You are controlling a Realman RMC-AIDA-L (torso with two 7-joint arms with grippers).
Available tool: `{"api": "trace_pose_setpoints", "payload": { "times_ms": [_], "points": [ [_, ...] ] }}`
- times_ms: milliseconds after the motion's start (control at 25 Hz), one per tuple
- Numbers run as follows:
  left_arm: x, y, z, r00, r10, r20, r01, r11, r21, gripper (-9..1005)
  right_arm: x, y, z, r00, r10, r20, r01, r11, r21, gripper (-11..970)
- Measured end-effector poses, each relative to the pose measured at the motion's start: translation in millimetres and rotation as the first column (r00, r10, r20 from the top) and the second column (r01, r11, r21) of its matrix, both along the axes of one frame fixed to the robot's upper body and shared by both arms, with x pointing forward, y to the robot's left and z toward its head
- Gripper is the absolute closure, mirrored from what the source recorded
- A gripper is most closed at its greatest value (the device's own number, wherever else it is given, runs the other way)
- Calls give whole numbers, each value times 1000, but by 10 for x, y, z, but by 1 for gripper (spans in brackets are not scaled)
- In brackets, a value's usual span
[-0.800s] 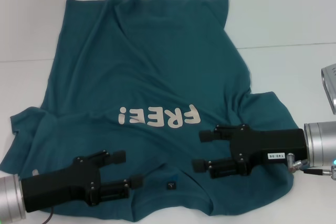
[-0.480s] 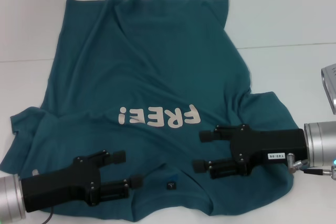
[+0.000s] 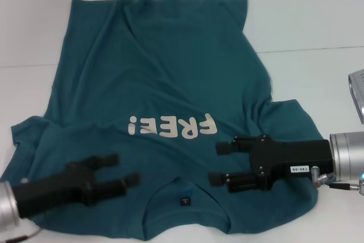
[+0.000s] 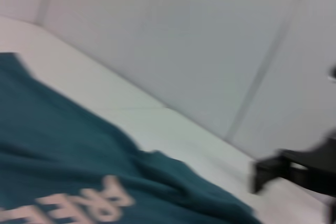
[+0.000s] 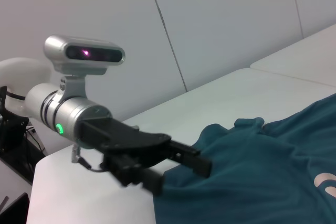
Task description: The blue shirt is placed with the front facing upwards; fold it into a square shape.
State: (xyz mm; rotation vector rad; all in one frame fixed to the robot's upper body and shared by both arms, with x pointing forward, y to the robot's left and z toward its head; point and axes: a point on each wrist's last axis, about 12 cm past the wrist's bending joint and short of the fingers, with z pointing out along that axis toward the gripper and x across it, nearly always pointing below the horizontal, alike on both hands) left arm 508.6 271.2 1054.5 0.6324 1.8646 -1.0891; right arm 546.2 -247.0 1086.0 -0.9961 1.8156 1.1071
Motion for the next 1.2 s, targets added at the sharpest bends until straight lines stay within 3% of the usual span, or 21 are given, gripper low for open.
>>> {"api": "trace_pose_setpoints", "payload": {
  "times_ms": [280, 400, 880, 1200],
  "points": [
    [129, 383, 6, 969, 239, -63, -237, 971, 31, 93, 2, 1, -3, 1000, -15, -9, 15, 1000, 10, 78],
    [176, 551, 27, 939, 335, -81, -331, 942, 56, 92, 5, -8, 0, 1000, -25, -12, 25, 1000, 16, 77],
    [266, 814, -37, 845, 528, -85, -511, 845, 160, 110, 10, 1, 10, 999, -40, -34, 42, 998, 38, 77],
    [268, 913, -43, 818, 571, -64, -550, 810, 202, 126, 11, 0, 13, 998, -41, -39, 43, 998, 39, 77]
  ]
}}
